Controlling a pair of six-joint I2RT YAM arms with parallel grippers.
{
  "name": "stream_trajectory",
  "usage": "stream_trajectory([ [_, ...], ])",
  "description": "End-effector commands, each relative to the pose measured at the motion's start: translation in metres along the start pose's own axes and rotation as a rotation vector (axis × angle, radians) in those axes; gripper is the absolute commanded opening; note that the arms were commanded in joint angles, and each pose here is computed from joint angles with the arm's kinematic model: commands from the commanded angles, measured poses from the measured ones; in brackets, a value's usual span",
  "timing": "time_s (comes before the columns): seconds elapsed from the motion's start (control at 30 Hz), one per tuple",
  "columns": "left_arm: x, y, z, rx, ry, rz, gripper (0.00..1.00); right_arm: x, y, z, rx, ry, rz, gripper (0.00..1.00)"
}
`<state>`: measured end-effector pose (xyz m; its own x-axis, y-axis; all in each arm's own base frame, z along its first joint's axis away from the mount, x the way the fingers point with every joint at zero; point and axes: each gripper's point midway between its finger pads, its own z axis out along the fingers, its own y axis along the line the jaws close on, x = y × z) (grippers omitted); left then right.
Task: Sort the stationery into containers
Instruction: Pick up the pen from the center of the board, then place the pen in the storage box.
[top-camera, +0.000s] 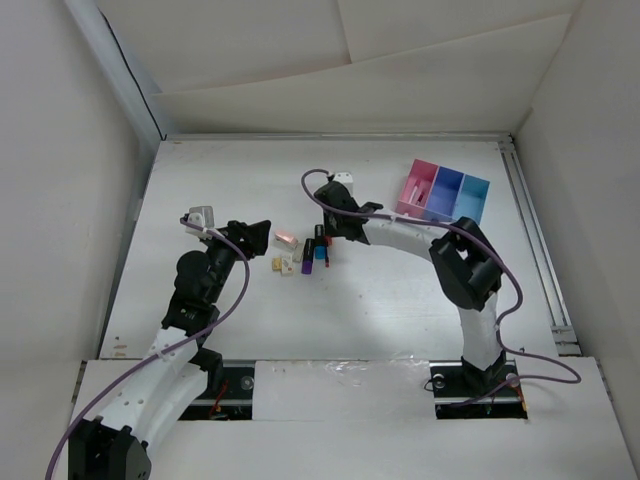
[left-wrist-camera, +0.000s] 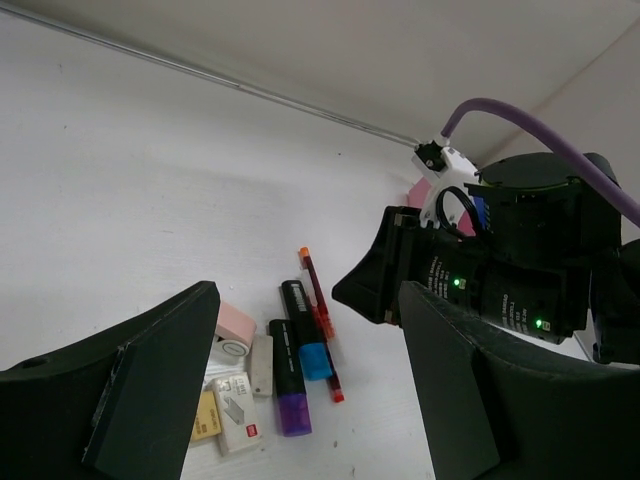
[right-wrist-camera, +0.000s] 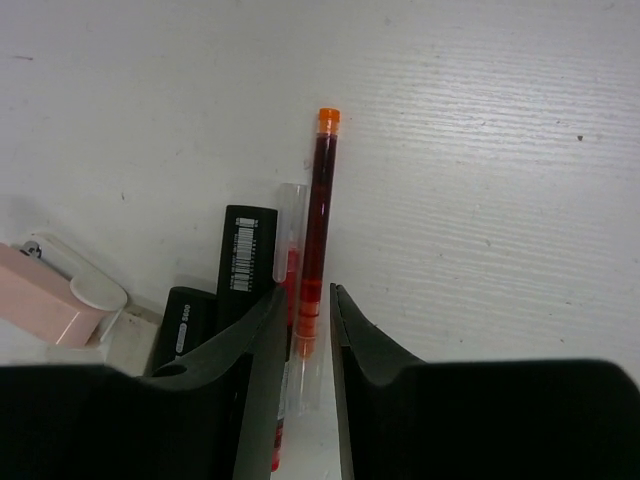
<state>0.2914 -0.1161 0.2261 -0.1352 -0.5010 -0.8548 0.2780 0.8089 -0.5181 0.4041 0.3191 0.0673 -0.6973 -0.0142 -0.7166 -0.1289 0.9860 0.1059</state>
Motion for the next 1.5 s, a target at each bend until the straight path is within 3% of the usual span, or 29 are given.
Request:
stream_trajectory([
  [0.0,-0.026,-0.019,0.001,0.057,-0.064,-0.004,0.69,-0.007,0.014,0.001,-0.027,-0.024,0.017,0.3],
  [0.63,-0.028,-0.021,-0.001,0.062,-0.072,-0.004,0.69,0.017,-0.011,0.029,0.052,0.023,0.028,0.24],
  [0.67,-0.028,-0.021,-0.001,0.062,-0.072,-0.004,0.69,0.022,-0.014,0.03,0.058,0.033,0.024,0.23],
  [0.7,-0.028,-0.021,-0.001,0.062,-0.072,-0.004,0.69,0.015,-0.018,0.028,0.067,0.019,0.034,0.11],
  [0.73,-0.028,-0.021,-0.001,0.062,-0.072,-0.004,0.69,0.016,-0.02,0.024,0.068,0.019,0.034,0.05],
  [0.8,-0.028,-0.021,-0.001,0.062,-0.072,-0.004,0.69,0.005,-0.027,0.016,0.071,-0.009,0.062,0.0],
  [1.07,-0.026,-0.019,0.001,0.057,-0.064,-0.004,0.69,-0.08,-0.058,-0.04,0.04,-0.18,0.161,0.0],
  [1.27,-0.026,-0.019,0.001,0.057,-0.064,-0.004,0.69,-0.144,-0.148,-0.064,0.161,-0.296,0.273,0.0],
  [1.47,-0.026,-0.019,0.001,0.057,-0.064,-0.004,0.69,-0.153,-0.217,-0.051,0.261,-0.282,0.353,0.0],
])
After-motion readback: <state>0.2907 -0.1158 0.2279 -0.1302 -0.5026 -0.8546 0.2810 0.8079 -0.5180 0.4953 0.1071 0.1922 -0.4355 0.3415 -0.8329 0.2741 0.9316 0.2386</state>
